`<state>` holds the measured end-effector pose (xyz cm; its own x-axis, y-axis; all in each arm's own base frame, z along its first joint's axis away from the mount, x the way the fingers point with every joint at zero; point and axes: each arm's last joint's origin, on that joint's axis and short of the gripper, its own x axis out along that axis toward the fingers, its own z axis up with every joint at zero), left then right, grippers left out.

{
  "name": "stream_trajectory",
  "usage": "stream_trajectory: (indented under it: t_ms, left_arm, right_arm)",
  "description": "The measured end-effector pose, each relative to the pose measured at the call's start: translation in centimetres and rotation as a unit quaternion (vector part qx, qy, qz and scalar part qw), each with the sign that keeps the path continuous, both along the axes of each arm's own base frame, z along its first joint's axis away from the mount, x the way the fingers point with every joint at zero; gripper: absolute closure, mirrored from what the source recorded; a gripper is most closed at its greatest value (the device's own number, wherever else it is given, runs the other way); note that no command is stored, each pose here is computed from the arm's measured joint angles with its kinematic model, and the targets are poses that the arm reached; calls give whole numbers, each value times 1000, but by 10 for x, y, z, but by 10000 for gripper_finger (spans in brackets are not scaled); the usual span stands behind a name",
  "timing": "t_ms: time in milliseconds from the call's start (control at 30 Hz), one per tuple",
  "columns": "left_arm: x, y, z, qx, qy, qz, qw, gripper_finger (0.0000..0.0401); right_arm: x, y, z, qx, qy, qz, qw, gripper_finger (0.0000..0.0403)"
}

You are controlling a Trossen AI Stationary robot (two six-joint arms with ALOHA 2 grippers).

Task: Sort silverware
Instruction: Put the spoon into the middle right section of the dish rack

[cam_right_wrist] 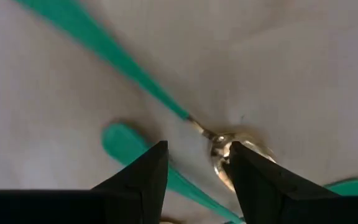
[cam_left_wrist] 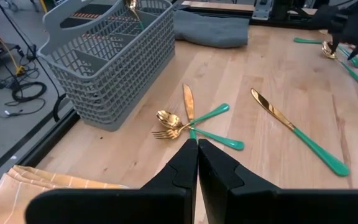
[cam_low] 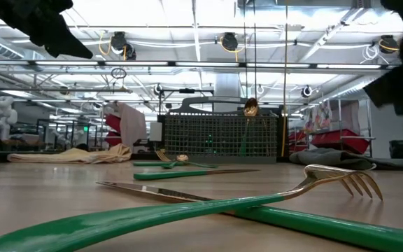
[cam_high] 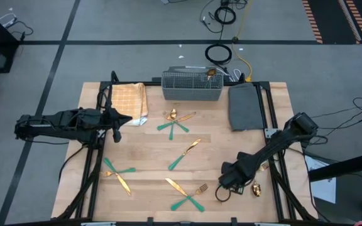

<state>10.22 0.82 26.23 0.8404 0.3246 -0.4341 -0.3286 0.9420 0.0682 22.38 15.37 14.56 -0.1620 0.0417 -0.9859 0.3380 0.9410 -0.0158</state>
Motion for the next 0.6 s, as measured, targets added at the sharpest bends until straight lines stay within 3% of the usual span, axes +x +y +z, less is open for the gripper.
stream_trajectory:
  t_ms: [267,600]
  left_arm:
    - [0,0,0,0,0,1,1000,380]
    - [0,0,0,1,0,3,1000,380]
  right_arm:
    - [2,1,-11,-12,19,49,999,243]
    - [10,0,20,-72,7,128,989,243]
